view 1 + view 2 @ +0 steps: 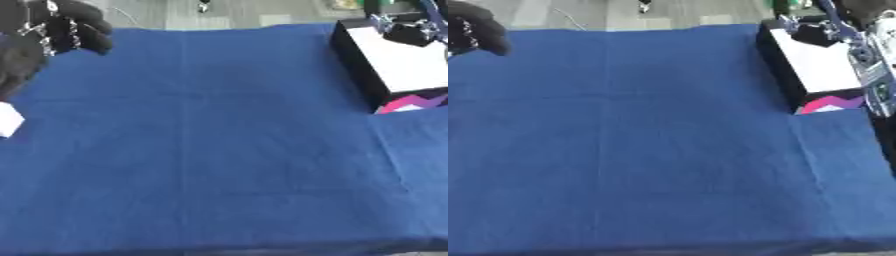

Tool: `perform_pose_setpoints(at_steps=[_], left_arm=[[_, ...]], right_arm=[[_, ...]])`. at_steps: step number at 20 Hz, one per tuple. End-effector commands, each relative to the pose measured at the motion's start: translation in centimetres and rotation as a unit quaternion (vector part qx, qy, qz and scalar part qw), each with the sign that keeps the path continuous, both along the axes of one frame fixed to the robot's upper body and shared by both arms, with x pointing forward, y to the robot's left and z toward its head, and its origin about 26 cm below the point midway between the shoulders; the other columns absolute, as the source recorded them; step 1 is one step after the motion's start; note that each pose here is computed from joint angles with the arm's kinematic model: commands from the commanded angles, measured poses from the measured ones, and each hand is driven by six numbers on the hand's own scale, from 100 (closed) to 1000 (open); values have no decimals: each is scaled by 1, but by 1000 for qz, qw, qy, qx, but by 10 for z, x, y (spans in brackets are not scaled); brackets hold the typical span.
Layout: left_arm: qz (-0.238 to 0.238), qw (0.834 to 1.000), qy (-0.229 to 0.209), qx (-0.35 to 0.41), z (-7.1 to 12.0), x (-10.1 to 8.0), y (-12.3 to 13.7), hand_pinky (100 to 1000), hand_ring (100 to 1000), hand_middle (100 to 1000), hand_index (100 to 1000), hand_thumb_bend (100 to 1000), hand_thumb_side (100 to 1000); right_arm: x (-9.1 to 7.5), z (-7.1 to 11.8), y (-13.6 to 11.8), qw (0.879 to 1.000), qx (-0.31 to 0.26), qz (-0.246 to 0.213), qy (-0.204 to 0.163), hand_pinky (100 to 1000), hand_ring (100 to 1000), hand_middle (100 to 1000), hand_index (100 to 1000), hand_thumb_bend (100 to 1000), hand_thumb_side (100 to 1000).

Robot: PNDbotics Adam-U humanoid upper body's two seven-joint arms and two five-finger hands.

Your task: Pick up the objects with one hand, pass them to the other hand, and then place them into the box on the other side of the table.

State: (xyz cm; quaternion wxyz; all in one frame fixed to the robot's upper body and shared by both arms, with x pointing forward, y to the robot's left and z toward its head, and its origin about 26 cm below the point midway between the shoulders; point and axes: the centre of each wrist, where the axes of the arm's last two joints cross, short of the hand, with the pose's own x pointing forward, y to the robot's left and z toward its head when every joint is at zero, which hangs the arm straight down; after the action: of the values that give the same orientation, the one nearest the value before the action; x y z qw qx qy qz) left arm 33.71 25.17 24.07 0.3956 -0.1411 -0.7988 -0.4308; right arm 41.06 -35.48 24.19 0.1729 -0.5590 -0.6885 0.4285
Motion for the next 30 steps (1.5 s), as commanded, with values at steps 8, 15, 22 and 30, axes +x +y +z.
perform_pose_setpoints(at_steps=[8,15,22,30], left_arm=[[-3,1000,-16,-8,6,-10,2,781,728,716,841,457,944],[0,1000,-14,-11,5,-12,3,782,728,717,842,456,941],[-2,1000,-11,-12,5,-12,4,782,728,718,843,456,942],[-1,1000,-10,-12,5,-12,5,782,729,719,844,456,940]], right_arm=[[27,-7,-53,990,90,-106,30,786,658,476,867,100,100],[31,-34,-75,977,126,-157,76,801,689,530,911,100,100],[30,-54,-89,963,130,-191,138,820,731,606,958,100,142],[25,-65,-101,949,138,-233,161,876,839,904,1000,255,585]])
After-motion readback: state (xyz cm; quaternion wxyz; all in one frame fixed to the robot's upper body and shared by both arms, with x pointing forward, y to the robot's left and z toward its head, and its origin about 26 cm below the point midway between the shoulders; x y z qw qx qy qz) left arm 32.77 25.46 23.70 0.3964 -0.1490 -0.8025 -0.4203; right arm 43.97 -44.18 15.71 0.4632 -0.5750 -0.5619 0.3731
